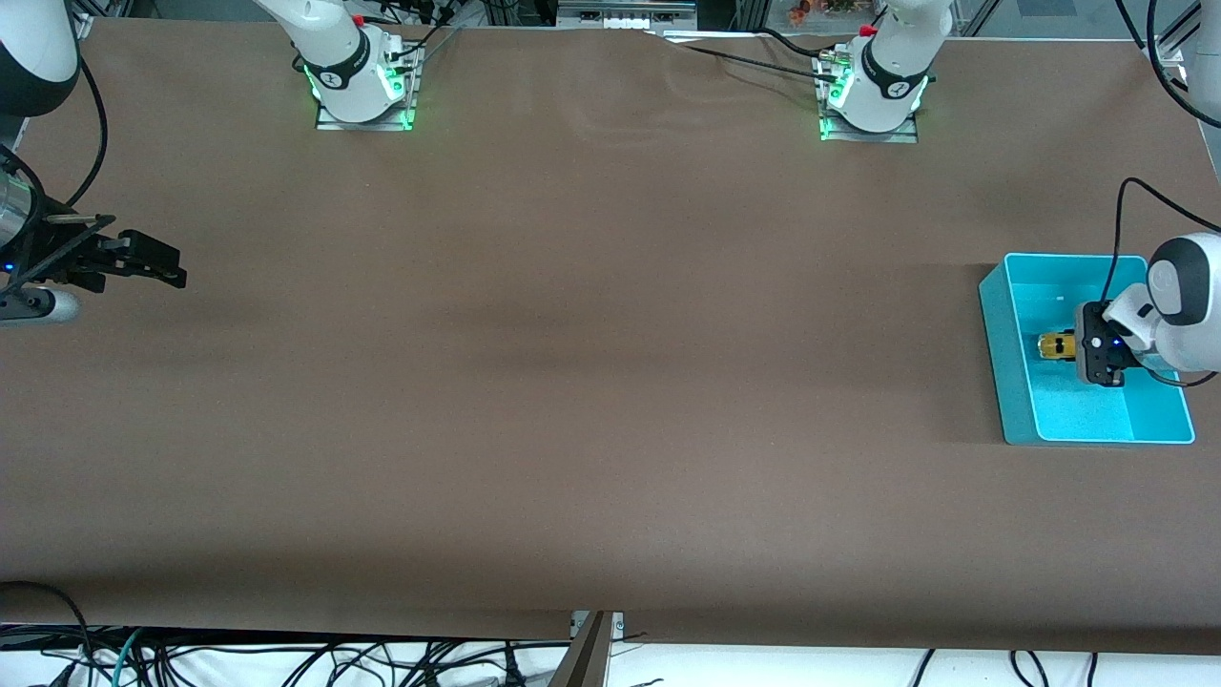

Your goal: Wind and store yellow beetle car

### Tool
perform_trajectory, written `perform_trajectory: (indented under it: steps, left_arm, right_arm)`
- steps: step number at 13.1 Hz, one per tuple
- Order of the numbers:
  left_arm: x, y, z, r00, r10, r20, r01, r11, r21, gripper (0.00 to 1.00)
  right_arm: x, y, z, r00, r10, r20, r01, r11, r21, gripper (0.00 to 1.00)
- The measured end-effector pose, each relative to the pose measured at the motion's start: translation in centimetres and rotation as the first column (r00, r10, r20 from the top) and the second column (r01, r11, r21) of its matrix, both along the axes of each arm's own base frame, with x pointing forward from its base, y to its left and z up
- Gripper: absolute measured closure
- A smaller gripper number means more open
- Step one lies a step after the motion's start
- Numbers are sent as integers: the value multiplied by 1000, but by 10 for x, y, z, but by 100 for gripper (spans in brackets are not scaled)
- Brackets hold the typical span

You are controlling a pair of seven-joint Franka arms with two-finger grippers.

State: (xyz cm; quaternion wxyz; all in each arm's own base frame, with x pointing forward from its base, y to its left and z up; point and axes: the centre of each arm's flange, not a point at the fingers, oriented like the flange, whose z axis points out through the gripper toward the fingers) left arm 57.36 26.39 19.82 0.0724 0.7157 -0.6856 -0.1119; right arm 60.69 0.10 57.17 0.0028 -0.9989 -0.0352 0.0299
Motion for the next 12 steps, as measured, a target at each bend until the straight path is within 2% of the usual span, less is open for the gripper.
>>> perform_trajectory:
  steps: [1,4,5,9,12]
  left_arm:
    - [-2,-1,-3,1000,-1,4,1,1000,-2,41]
    - [3,-6,9,1000,-11,20,11,1000,1,6]
    - [5,-8,19,1000,-15,23,14,1000,6,0]
    - [20,-50,103,998,-61,0,61,998,16,0]
    - [33,-100,166,996,-77,-55,78,997,12,0]
  right_arm:
    - [0,0,0,1000,0,0,0,1000,0,0]
    - [0,0,0,1000,0,0,0,1000,0,0]
    - [0,0,0,1000,0,0,0,1000,0,0]
    - [0,0,0,1000,0,0,0,1000,0,0]
    - [0,0,0,1000,0,0,0,1000,0,0]
